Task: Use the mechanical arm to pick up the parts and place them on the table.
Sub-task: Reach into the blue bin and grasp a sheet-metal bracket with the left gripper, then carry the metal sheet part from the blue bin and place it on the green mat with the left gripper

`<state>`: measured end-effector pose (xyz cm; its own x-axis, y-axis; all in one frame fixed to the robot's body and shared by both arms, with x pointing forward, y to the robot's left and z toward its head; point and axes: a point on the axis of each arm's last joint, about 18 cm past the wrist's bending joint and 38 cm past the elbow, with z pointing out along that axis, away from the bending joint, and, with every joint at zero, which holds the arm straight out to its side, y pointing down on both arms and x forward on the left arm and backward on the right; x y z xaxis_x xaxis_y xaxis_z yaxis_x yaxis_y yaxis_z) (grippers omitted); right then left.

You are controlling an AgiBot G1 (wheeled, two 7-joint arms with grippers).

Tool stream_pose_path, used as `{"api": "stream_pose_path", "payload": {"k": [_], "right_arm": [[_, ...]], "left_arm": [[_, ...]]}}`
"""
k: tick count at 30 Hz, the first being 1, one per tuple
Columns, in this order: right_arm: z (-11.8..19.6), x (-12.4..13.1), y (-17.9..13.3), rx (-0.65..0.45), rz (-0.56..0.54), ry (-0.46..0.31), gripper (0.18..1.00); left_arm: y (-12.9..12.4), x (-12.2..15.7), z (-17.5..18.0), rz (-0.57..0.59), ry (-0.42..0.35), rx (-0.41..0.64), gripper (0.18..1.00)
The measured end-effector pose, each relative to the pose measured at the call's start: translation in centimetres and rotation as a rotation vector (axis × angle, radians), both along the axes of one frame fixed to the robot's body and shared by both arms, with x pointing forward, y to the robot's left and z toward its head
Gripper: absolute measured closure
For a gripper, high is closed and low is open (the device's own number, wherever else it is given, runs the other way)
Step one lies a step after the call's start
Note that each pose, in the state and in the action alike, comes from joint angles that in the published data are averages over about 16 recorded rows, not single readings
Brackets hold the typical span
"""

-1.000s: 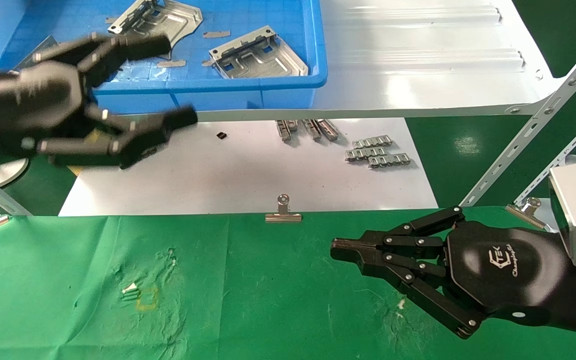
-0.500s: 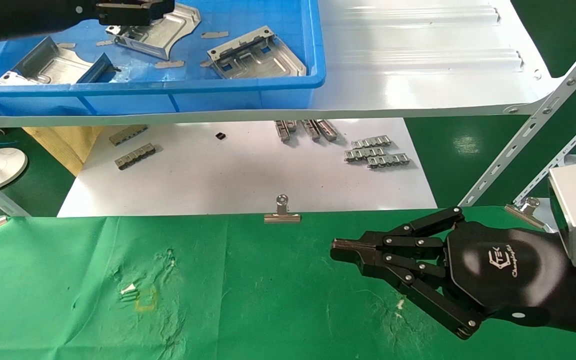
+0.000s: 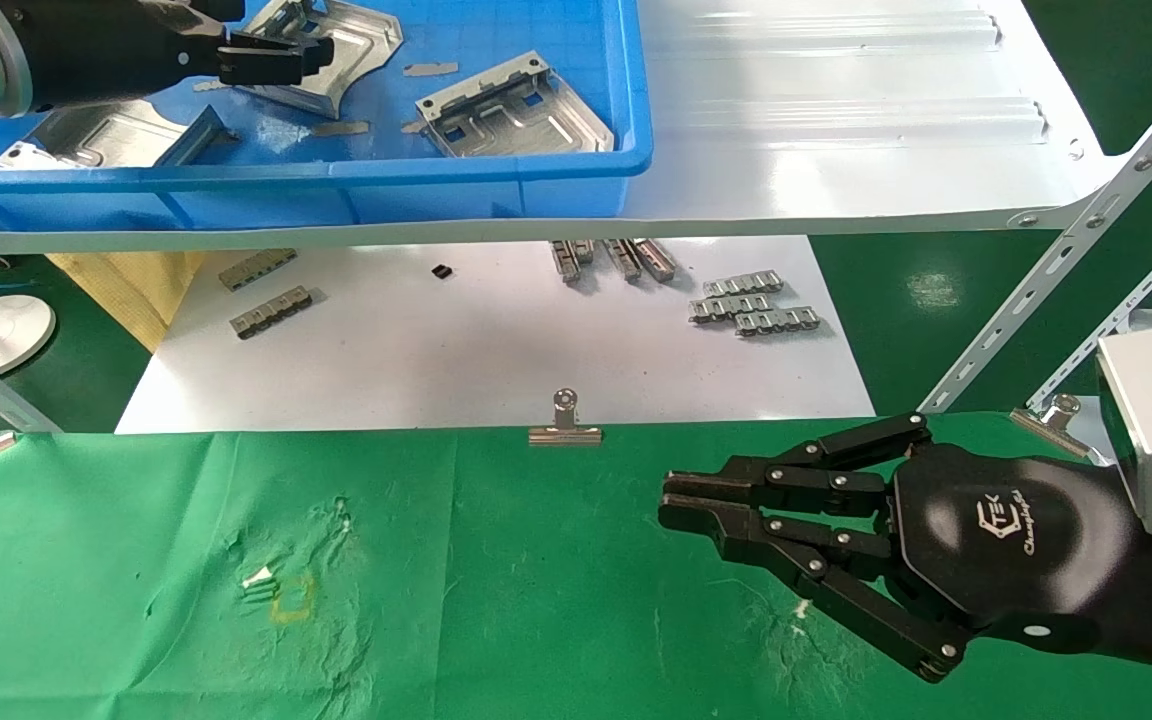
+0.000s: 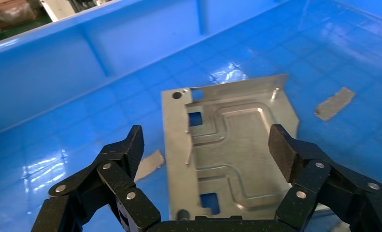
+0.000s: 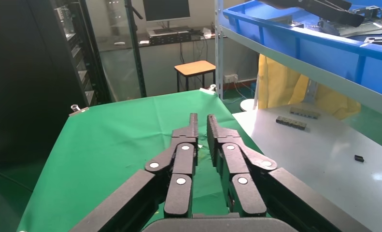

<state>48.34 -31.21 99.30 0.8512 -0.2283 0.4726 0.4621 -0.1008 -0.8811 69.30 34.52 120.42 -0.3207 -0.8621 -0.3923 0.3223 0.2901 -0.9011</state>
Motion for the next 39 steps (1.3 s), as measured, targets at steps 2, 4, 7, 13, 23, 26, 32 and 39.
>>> {"api": "stream_pose_path", "payload": {"k": [2, 4, 7, 13, 23, 26, 32, 39], "right_arm": [[0.0, 0.0, 0.0, 0.0, 0.0, 0.0, 0.943], [0.0, 0.0, 0.0, 0.0, 0.0, 0.0, 0.928], [0.0, 0.0, 0.0, 0.0, 0.0, 0.0, 0.891], [0.0, 0.0, 0.0, 0.0, 0.0, 0.0, 0.797], [0.0, 0.0, 0.0, 0.0, 0.0, 0.0, 0.58], [0.0, 0.0, 0.0, 0.0, 0.0, 0.0, 0.499], [0.0, 0.0, 0.0, 0.0, 0.0, 0.0, 0.368], [0.0, 0.0, 0.0, 0.0, 0.0, 0.0, 0.256]], "left_arm": [[0.2, 0.1, 0.0, 0.01, 0.001, -0.004, 0.225], [0.3, 0.2, 0.0, 0.017, 0.001, -0.008, 0.244], [0.6, 0.3, -0.1, 0.025, 0.003, -0.015, 0.271], [0.8, 0.3, -0.3, 0.025, 0.008, -0.028, 0.376], [0.7, 0.4, -0.6, 0.016, 0.013, -0.031, 0.61], [0.7, 0.4, -0.6, 0.017, 0.01, -0.029, 0.674], [0.6, 0.2, -0.3, 0.012, -0.002, -0.016, 0.793], [0.0, -0.8, 0.4, -0.04, -0.026, 0.016, 0.882]]}}
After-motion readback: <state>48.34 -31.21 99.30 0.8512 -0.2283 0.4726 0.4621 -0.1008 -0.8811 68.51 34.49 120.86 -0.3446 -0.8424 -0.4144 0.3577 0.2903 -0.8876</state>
